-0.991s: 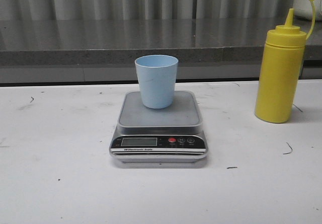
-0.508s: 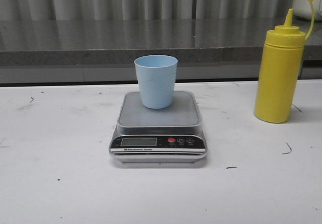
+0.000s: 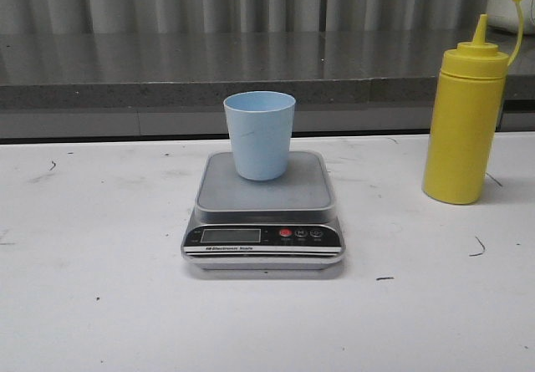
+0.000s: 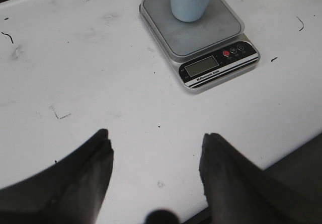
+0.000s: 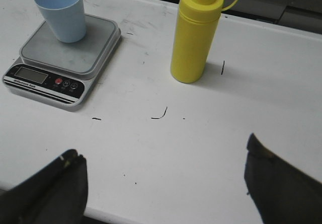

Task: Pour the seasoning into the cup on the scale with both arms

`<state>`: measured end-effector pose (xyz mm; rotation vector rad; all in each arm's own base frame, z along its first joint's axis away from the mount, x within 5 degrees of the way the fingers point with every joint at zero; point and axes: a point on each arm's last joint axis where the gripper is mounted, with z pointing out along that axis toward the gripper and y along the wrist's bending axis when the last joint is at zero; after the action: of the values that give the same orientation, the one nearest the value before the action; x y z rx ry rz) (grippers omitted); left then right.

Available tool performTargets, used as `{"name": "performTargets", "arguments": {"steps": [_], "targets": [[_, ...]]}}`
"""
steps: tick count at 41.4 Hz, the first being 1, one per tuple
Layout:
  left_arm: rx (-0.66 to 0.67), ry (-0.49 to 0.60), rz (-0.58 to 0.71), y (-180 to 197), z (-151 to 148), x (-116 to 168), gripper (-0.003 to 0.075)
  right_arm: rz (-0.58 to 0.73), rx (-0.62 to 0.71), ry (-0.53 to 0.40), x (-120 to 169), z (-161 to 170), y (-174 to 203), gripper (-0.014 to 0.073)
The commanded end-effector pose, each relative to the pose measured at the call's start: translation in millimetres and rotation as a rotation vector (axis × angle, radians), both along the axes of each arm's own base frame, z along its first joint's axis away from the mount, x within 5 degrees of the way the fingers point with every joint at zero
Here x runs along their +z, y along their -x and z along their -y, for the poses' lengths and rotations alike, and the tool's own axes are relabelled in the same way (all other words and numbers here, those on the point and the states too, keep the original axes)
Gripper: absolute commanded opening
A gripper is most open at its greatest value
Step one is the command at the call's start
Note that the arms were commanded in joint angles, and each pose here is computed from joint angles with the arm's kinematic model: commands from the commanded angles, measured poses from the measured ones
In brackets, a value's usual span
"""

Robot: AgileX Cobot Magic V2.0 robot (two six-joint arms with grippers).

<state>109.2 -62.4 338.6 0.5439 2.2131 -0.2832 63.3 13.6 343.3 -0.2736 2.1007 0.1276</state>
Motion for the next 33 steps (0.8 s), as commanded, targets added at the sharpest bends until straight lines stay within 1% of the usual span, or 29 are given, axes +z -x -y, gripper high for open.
{"name": "performTargets", "arguments": {"steps": [1, 9, 12, 15, 17, 20, 21, 23, 24, 25, 26, 27, 33], "targets": [[-0.006, 0.051, 0.077, -1.5, 2.1, 13.0, 0.0388, 0.087, 0.009, -0.014, 14.2, -0.5, -1.5, 0.0647], [-0.006, 0.054, 0.084, -1.8, 2.3, 13.5, 0.0388, 0.096, 0.010, -0.017, 14.9, -0.7, -1.8, 0.0646], [-0.006, 0.055, 0.085, -1.9, 2.3, 13.6, 0.0377, 0.097, 0.010, -0.017, 15.0, -0.7, -1.9, 0.0627], [-0.006, 0.055, 0.085, -1.9, 2.3, 13.6, 0.0302, 0.096, 0.010, -0.017, 15.0, -0.7, -1.8, 0.0535], [-0.006, 0.055, 0.085, -1.9, 2.3, 13.6, 0.0227, 0.096, 0.010, -0.017, 15.0, -0.7, -1.8, 0.0437], [-0.006, 0.055, 0.085, -1.9, 2.3, 13.6, 0.0103, 0.090, 0.009, -0.014, 14.4, -0.5, -1.6, 0.0244], [-0.006, 0.055, 0.085, -1.9, 2.3, 13.6, 0.0071, 0.086, 0.009, -0.013, 14.1, -0.4, -1.4, 0.0171], [-0.006, 0.055, 0.085, -1.9, 2.3, 13.6, 0.0006, 0.073, 0.007, -0.009, 12.9, -0.1, -0.9, 0.0050], [-0.006, 0.055, 0.085, -1.9, 2.3, 13.6, -0.0020, 0.067, 0.006, -0.007, 12.4, 0.0, -0.7, 0.0003], [-0.006, 0.055, 0.085, -1.9, 2.3, 13.6, -0.0019, 0.060, 0.006, -0.005, 11.9, 0.2, -0.4, -0.0053], [-0.006, 0.055, 0.085, -1.9, 2.3, 13.6, -0.0020, 0.057, 0.005, -0.005, 11.6, 0.3, -0.3, -0.0073], [-0.006, 0.055, 0.085, -1.9, 2.3, 13.6, -0.0020, 0.054, 0.004, -0.004, 11.3, 0.3, -0.2, -0.0063], [-0.006, 0.055, 0.085, -1.9, 2.3, 13.6, -0.0020, 0.051, 0.004, -0.003, 11.1, 0.4, -0.1, -0.0068]]}}
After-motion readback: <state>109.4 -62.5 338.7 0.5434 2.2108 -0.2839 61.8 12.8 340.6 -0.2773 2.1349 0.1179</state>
